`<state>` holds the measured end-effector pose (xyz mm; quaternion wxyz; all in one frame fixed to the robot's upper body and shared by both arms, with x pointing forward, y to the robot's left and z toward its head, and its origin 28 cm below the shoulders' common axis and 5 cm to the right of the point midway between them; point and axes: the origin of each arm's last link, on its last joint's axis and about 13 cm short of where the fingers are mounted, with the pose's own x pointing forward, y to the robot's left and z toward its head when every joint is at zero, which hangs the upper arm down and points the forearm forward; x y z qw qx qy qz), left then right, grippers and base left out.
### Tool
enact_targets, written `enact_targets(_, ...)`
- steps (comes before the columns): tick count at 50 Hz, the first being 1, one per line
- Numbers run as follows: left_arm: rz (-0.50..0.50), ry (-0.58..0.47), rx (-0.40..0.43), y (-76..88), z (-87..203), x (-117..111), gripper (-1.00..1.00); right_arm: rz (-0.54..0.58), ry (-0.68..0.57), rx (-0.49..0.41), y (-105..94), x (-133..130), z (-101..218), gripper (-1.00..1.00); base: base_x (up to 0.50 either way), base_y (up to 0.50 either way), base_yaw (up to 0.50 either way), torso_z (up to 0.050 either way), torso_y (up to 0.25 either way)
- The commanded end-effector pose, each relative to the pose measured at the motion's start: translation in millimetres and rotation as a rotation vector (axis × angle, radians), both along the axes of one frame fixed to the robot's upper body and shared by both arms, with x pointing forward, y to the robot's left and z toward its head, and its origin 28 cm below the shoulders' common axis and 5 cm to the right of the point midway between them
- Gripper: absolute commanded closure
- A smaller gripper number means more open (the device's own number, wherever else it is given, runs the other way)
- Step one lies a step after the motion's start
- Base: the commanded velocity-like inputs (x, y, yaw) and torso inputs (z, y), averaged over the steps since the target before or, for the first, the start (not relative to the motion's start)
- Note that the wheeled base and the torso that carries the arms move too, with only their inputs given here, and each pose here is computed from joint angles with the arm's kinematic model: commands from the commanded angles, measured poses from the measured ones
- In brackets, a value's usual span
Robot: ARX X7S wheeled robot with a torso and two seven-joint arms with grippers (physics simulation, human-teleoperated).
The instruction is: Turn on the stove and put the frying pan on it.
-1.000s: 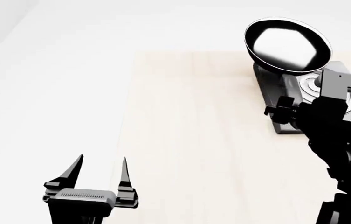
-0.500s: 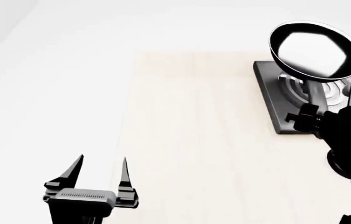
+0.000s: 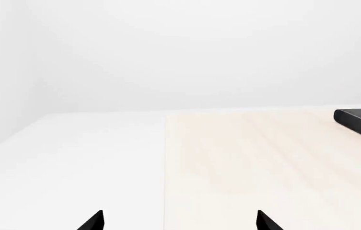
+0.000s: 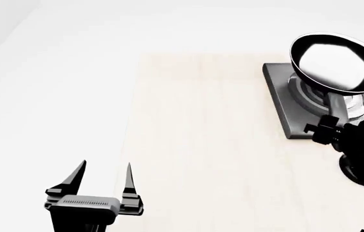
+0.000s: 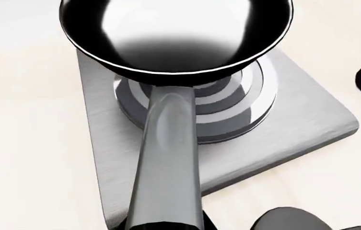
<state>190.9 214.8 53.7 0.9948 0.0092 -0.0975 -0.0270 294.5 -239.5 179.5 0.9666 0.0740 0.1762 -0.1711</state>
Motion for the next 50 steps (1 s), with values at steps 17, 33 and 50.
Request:
enact_targets(17, 0.001, 0.000, 0.001, 0.1, 0.3, 0.6, -1.00, -0.043, -0.029, 0.011, -9.1, 1.5, -6.9, 1.00, 0.00, 0.00, 0.00, 0.001, 0.002)
enact_targets(33, 0.001, 0.001, 0.003, -0.1, -0.4, 0.5, -1.00, -0.035, -0.015, 0.010, -7.4, 3.9, -12.9, 1.00, 0.00, 0.00, 0.00, 0.000, 0.002)
enact_targets(50, 0.000, 0.000, 0.002, -0.3, 0.1, 0.0, -1.00, -0.041, 0.001, 0.013, -7.9, 4.0, -17.0, 1.00, 0.00, 0.00, 0.00, 0.001, 0.002)
